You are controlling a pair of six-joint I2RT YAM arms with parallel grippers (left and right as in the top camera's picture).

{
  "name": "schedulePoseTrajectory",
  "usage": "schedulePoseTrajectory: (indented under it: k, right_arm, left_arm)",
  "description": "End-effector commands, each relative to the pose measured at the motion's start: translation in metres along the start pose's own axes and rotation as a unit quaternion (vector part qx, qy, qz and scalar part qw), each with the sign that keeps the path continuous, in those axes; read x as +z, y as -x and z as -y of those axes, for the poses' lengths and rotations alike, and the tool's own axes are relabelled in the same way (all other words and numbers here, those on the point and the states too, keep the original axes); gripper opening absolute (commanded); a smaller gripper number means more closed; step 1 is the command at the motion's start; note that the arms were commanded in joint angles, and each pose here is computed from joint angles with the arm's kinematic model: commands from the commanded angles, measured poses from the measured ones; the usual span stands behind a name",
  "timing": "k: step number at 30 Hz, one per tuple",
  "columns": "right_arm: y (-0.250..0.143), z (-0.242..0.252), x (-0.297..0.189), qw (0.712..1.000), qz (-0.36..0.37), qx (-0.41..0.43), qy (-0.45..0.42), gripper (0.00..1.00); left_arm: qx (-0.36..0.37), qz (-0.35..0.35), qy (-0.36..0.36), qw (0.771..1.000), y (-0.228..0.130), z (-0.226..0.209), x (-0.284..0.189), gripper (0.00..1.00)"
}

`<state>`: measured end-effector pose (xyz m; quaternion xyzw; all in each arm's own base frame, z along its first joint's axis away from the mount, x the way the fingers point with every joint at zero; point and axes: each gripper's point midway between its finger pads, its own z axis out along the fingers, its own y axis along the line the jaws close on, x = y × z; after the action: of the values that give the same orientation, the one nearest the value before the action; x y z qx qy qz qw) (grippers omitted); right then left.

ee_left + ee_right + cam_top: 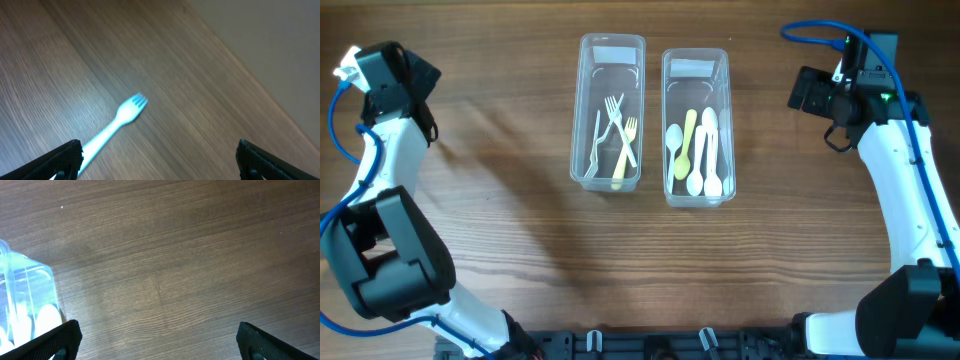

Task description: Pack container

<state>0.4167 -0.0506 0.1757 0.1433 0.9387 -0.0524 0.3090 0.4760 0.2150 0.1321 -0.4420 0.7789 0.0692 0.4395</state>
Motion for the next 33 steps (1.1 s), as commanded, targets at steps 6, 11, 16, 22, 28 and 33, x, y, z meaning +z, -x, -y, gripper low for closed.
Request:
schedulePoseTrajectory:
  k: [6,11,16,22,28,33]
  right_arm:
    - [0.01,0.001,-0.011,1.0,0.02,-0.002,0.001,1.0]
    - [0.01,0.001,-0.011,1.0,0.02,-0.002,0.001,1.0]
    - [0.01,0.001,-0.011,1.0,0.02,-0.002,0.001,1.0]
    - [0.01,0.001,-0.011,1.0,0.02,-0.002,0.001,1.0]
    - [0.01,0.001,-0.011,1.0,0.02,-0.003,0.001,1.0]
    - [0.01,0.001,-0.011,1.0,0.02,-0.002,0.001,1.0]
  left_arm:
    - [-0.032,0.001,0.12,0.992,-0.015,-0.085,0.05,1.0]
    - [-0.035,-0.003,0.118,0.992,-0.033,-0.093,0.077,0.99]
    - [-0.031,-0.016,0.122,0.992,-0.053,-0.101,0.094,1.0]
    - [-0.002,-0.03,0.125,0.992,-0.065,-0.105,0.1,0.95]
    - [0.0,-0.08,0.097,0.992,-0.085,-0.097,0.1,0.87]
    - [0.039,-0.133,0.071,0.988,-0.106,-0.093,0.096,0.89]
